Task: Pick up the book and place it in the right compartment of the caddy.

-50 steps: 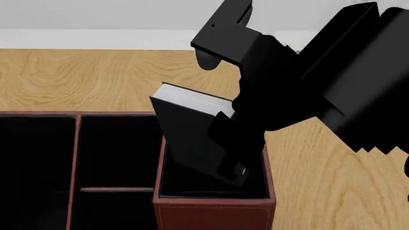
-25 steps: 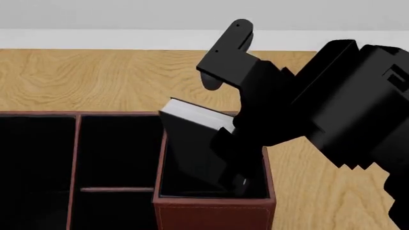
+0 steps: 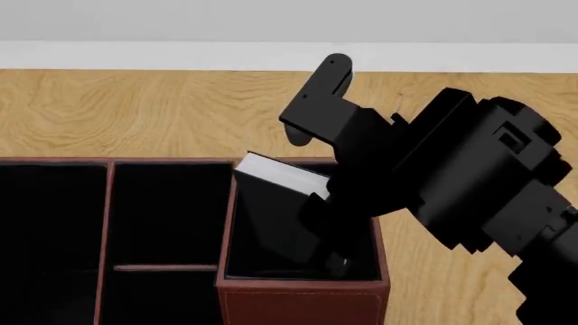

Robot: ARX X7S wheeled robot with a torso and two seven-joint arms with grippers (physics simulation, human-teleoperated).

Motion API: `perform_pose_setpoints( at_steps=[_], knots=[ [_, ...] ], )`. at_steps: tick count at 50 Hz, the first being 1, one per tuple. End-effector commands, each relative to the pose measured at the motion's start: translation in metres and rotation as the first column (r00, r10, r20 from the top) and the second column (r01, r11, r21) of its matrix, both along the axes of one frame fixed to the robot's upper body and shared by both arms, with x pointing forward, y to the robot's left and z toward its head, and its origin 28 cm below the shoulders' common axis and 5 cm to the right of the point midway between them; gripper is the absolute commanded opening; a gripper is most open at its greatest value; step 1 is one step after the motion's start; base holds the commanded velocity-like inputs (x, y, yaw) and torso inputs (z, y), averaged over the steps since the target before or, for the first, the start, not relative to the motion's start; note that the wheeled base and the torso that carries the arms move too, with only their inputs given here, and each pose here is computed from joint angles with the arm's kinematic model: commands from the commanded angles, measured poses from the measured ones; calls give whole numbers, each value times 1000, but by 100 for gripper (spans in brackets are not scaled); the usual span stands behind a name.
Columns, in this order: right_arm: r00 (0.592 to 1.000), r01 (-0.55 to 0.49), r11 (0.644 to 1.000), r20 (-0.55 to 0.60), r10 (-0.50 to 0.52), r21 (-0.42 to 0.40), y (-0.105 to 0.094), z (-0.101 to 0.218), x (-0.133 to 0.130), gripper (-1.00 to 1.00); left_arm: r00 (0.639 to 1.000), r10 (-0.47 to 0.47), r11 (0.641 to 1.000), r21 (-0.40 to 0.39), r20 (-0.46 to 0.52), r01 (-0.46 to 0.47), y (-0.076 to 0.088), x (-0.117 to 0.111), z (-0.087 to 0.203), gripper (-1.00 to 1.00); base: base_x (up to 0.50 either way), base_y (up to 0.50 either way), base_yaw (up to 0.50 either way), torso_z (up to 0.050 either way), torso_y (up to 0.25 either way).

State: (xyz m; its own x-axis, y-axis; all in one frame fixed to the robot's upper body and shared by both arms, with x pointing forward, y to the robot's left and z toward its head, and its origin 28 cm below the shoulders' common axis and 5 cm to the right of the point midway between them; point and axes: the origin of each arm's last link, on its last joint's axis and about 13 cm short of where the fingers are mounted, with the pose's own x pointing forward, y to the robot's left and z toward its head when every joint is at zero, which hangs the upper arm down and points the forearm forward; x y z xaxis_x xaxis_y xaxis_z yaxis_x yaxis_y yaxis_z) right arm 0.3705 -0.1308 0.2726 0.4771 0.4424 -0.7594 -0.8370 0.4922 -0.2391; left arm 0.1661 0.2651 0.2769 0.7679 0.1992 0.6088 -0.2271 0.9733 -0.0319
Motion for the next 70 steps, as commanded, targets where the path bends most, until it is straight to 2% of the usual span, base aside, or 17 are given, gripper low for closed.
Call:
perform_pose_setpoints(
  at_steps=[1, 22, 23, 50, 70],
  knots=[
    [999, -13, 1000, 31, 13, -1, 3, -8, 8, -100, 1000, 0, 1000, 2, -7, 0, 0, 2, -1, 100, 0, 0, 0, 0, 0],
    [1000, -13, 1000, 20, 14, -14, 7, -25, 16, -100, 1000, 7, 1000, 1, -14, -7, 1, 2, -3, 100, 0, 0, 1, 0, 0],
    [1000, -13, 1000, 19, 13, -16, 7, -25, 16, 100, 1000, 7, 1000, 1, -14, -7, 1, 2, -3, 100, 0, 0, 0, 0, 0],
    [998, -15, 1000, 53, 16, -2, 7, -13, 12, 100, 1000, 5, 1000, -9, -14, -5, 1, 0, -4, 100, 0, 0, 0, 0, 0],
    [987, -9, 996, 160, -5, 89, 0, 18, -11, 100, 1000, -2, 1000, -9, -9, 2, -1, 0, -3, 100, 0, 0, 0, 0, 0]
  ],
)
